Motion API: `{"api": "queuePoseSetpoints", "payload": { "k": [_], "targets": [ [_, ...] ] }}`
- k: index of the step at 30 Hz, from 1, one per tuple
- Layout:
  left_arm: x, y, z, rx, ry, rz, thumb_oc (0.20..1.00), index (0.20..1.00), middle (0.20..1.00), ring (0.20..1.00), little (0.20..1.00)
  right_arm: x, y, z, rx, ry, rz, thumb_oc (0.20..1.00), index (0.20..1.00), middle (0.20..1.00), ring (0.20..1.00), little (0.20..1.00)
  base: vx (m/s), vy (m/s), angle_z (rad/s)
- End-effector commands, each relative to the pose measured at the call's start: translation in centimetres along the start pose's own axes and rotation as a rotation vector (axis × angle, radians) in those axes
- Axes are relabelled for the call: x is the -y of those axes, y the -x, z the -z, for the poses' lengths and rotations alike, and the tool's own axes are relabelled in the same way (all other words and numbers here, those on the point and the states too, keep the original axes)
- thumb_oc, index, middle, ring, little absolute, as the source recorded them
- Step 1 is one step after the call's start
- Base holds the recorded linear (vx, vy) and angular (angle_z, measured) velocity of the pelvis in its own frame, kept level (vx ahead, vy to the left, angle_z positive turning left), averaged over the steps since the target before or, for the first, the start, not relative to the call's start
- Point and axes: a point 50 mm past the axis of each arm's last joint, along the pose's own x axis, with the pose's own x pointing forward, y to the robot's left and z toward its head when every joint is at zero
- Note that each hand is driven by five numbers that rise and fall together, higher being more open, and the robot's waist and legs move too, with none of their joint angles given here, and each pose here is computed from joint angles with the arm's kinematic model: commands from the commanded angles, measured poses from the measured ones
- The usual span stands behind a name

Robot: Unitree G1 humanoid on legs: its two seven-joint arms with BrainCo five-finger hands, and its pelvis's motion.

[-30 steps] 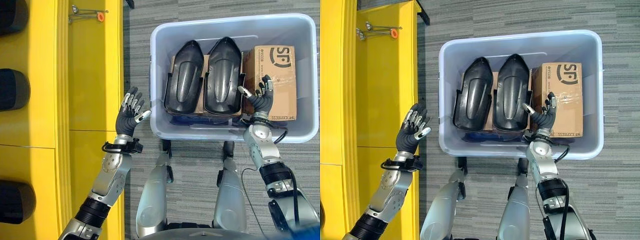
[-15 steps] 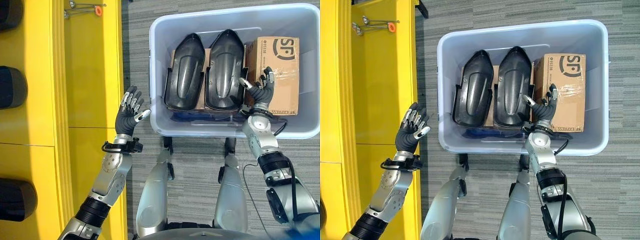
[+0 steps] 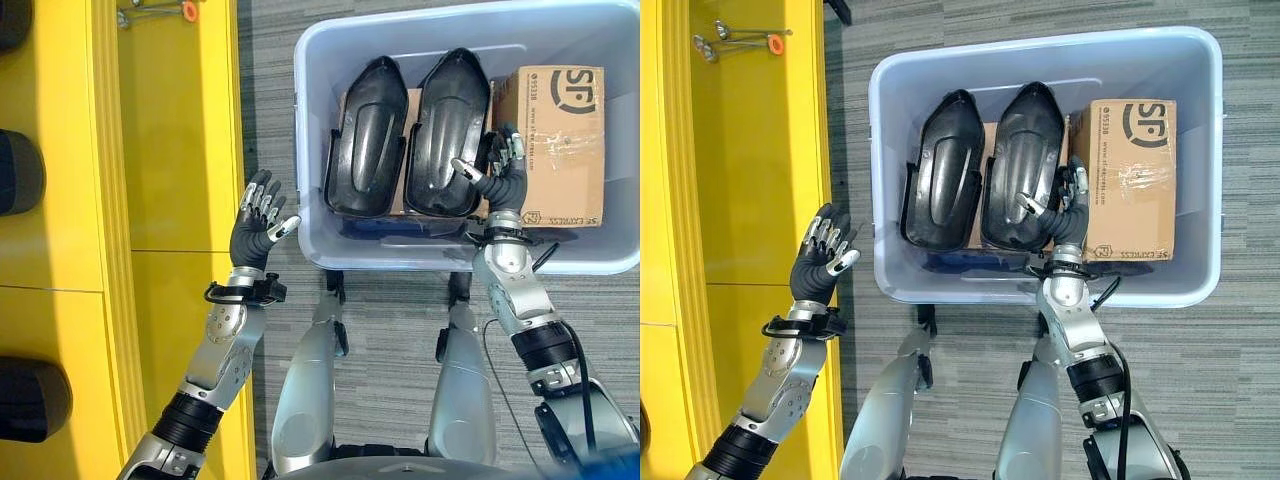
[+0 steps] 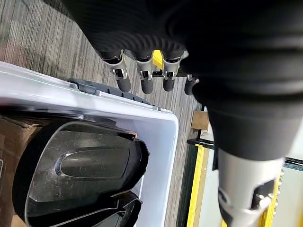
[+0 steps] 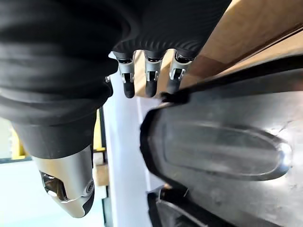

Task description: Move parts from the plastic box to the shelf.

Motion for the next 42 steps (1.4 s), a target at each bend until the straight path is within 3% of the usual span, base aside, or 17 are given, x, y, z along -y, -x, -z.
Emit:
{"api": "queuePoseSetpoints", "payload": {
  "k": [1,18,42],
  "targets": [
    [0.1,0.1,-3.0,0.149,-0.017,0.029,1.0,1.0,1.0,1.0,1.0,-0.4,0.0,-2.1,0.134,-0.022,-0.018,1.0,1.0,1.0,1.0,1.0,0.0,0.0,0.0],
    [0.0,0.3,-3.3,0.156,-0.021,0.024,1.0,1.0,1.0,1.0,1.0,0.7,-0.9,-1.5,0.108,0.023,0.076,1.0,1.0,1.0,1.0,1.0,0.0,0.0,0.0],
    [0.5,0.3,-3.0,0.146,-0.001,0.05,1.0,1.0,1.0,1.0,1.0,1.4,-3.2,2.0,-0.085,0.136,0.126,1.0,1.0,1.0,1.0,1.0,0.0,0.0,0.0]
  ]
}}
